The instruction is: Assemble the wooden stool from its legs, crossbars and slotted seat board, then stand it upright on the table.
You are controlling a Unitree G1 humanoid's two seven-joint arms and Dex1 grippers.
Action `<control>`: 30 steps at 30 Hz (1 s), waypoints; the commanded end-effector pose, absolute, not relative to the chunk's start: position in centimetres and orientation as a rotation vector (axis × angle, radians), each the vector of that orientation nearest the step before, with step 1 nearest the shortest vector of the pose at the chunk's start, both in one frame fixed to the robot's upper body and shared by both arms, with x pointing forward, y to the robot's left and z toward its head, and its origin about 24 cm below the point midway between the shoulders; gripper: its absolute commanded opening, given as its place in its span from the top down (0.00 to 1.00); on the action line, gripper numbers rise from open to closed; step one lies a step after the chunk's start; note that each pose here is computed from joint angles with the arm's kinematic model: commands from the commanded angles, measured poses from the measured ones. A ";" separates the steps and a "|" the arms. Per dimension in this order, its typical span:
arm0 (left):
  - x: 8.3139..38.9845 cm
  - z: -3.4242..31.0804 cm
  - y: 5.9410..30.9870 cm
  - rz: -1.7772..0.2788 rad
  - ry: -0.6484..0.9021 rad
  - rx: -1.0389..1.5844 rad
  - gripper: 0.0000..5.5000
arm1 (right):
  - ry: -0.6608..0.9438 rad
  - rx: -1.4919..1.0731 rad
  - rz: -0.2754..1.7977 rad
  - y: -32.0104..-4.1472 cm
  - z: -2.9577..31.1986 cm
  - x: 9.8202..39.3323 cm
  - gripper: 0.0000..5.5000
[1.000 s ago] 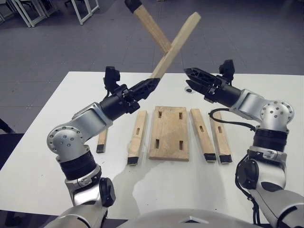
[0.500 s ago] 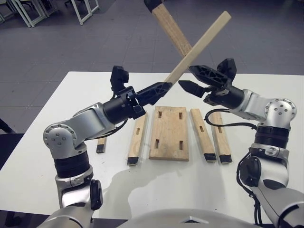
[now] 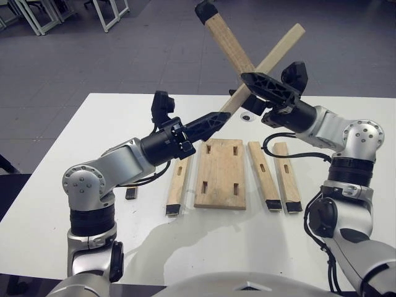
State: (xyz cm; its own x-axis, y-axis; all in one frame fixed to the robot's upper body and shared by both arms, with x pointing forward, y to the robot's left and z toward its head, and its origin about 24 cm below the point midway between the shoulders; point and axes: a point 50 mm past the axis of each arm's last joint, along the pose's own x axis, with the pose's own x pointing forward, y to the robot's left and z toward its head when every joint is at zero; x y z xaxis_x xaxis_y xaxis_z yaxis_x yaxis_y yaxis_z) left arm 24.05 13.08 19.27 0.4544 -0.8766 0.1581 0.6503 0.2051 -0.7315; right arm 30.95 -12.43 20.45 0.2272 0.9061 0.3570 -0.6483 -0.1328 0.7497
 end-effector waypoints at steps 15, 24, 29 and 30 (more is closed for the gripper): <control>24.0 19.4 13.5 -1.090 0.337 -0.826 0.63 | 0.336 0.928 1.442 -12.9 21.1 30.5 0.63; 24.6 19.4 13.8 -1.046 0.304 -0.783 0.63 | 0.343 0.918 1.452 -13.1 21.1 30.5 0.63; 24.7 19.2 13.4 -1.042 0.278 -0.706 0.63 | 0.336 0.930 1.467 -12.9 21.3 30.4 0.63; 24.8 19.2 13.4 -1.039 0.269 -0.706 0.56 | 0.335 0.933 1.470 -12.9 21.4 30.4 0.63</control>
